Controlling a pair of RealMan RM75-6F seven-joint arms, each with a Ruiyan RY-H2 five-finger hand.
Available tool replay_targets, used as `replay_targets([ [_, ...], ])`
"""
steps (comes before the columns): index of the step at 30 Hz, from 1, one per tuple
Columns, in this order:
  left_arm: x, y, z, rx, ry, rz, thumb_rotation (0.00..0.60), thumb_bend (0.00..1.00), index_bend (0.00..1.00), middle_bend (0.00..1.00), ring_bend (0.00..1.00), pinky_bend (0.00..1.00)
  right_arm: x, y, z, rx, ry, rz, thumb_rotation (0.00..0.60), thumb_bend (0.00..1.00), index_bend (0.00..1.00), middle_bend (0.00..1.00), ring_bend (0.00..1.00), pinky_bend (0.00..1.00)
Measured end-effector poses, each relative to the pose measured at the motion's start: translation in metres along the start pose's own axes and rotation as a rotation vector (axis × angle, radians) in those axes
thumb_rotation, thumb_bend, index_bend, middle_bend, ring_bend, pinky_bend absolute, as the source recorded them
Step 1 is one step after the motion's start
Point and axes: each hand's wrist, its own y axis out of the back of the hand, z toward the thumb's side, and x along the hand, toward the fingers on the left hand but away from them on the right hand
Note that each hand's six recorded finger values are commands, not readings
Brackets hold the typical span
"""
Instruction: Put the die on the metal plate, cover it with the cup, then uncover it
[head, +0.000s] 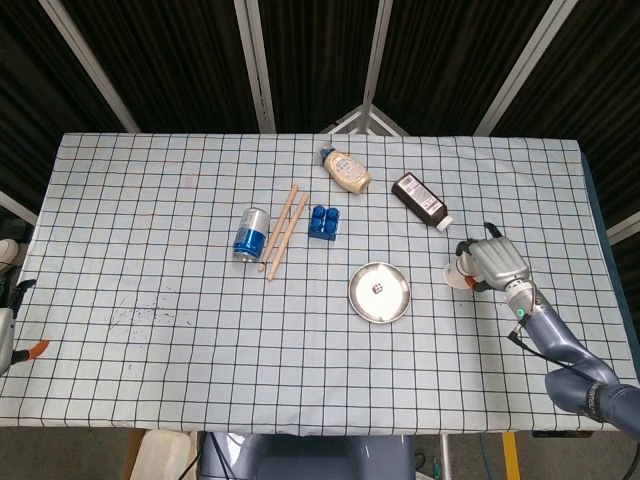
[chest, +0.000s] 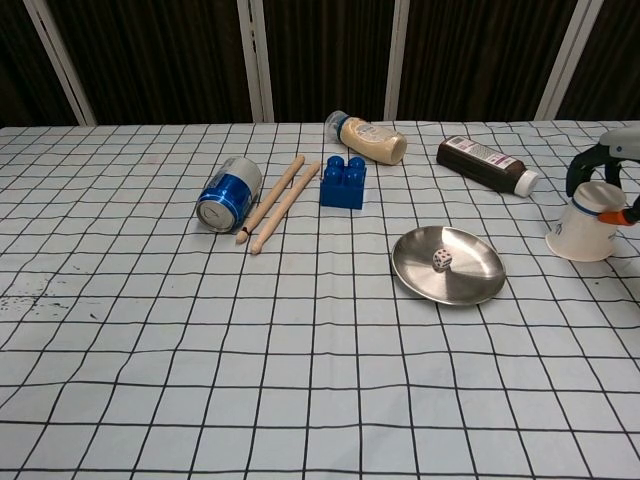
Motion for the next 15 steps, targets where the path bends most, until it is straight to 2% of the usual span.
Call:
replay_targets([
  [3,0.0,0.0,0.001,-0.001,-0.003,0.0,0.6,0.13,0.16,0.0,0.0,0.06,0.0,0.003,-0.001,-0.002,-0.003,-0.008,0.6,0.15,0.23,0.31,0.36,0.06],
  [7,0.0,0.0,0.003,-0.002,-0.009,-0.002,0.6,0.13,0.16,0.0,0.0,0.06,0.001,0.006,-0.001,-0.011,-0.009,-0.015,0.6,0.08,0.12,0.23,0.27,0.06],
  [15,0.001,0.0,0.002,-0.005,-0.007,-0.001,0.6,0.13,0.16,0.0,0.0,0.06,0.007,0.012,-0.002,-0.014,-0.013,-0.031,0.6,0.05,0.04,0.17,0.2,0.04],
])
